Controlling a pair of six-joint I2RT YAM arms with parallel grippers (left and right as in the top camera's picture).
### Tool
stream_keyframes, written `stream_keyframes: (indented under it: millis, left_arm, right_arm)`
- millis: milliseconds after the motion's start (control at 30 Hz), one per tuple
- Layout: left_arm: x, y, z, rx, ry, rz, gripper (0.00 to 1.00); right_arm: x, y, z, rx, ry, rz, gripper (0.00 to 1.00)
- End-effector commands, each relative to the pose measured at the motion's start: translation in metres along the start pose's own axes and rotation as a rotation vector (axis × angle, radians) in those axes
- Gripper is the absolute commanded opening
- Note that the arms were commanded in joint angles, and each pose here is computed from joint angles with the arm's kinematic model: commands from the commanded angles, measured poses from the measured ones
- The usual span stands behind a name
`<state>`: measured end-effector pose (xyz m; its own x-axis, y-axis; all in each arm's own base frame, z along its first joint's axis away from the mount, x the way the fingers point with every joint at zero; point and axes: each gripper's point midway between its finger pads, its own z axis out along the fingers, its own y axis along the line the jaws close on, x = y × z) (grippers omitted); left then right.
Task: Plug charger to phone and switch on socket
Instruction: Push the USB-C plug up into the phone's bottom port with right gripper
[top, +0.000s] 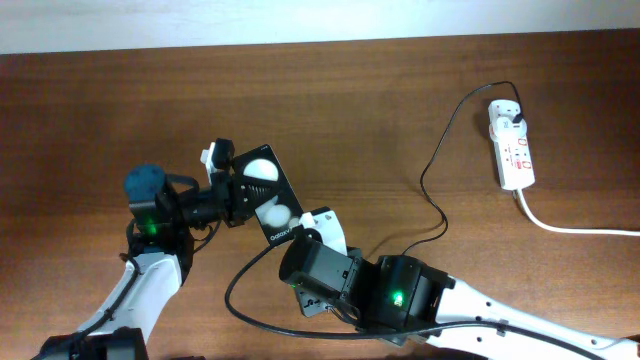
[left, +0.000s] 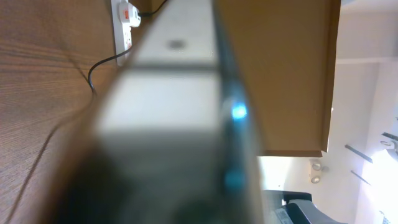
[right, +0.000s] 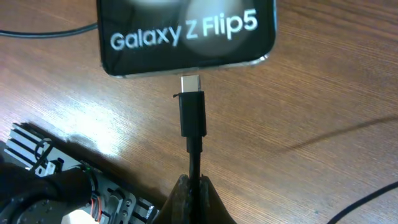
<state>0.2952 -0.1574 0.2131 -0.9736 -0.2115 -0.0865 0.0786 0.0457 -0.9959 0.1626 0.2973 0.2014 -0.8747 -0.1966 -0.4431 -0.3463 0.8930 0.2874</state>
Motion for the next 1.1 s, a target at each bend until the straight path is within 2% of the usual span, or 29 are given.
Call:
stream_keyframes:
  millis: [0,300,600,767,900,933,1067]
  left_arm:
    - [0.001,-0.010,0.001,0.012,0.026,0.028,0.00]
    - [0.005,-0.011,0.001,0.018,0.053,0.028,0.00]
    - [0.014,-0.012,0.000,0.030,0.104,0.030,0.00]
    - [0.024,-0.015,-0.001,0.047,0.162,0.083,0.00]
    - [0.026,-0.015,-0.001,0.050,0.172,0.087,0.00]
    - [0.026,-0.015,-0.002,0.050,0.172,0.087,0.00]
    - [0.026,-0.015,-0.001,0.050,0.172,0.087,0.00]
  right_arm:
    - [-0.003,0.001,-0.005,-0.022,-0.018,0.006,0.04]
    - [-0.006,0.002,-0.005,-0.023,-0.032,0.007,0.04]
    - [-0.027,0.007,-0.007,-0.029,-0.130,0.010,0.04]
    - [-0.032,0.003,-0.007,-0.004,-0.159,0.013,0.04]
    - [-0.036,0.007,-0.008,-0.020,-0.174,0.016,0.06]
    - [-0.037,0.007,-0.008,-0.022,-0.177,0.017,0.10]
    - [-0.037,0.008,-0.008,-0.025,-0.179,0.018,0.14]
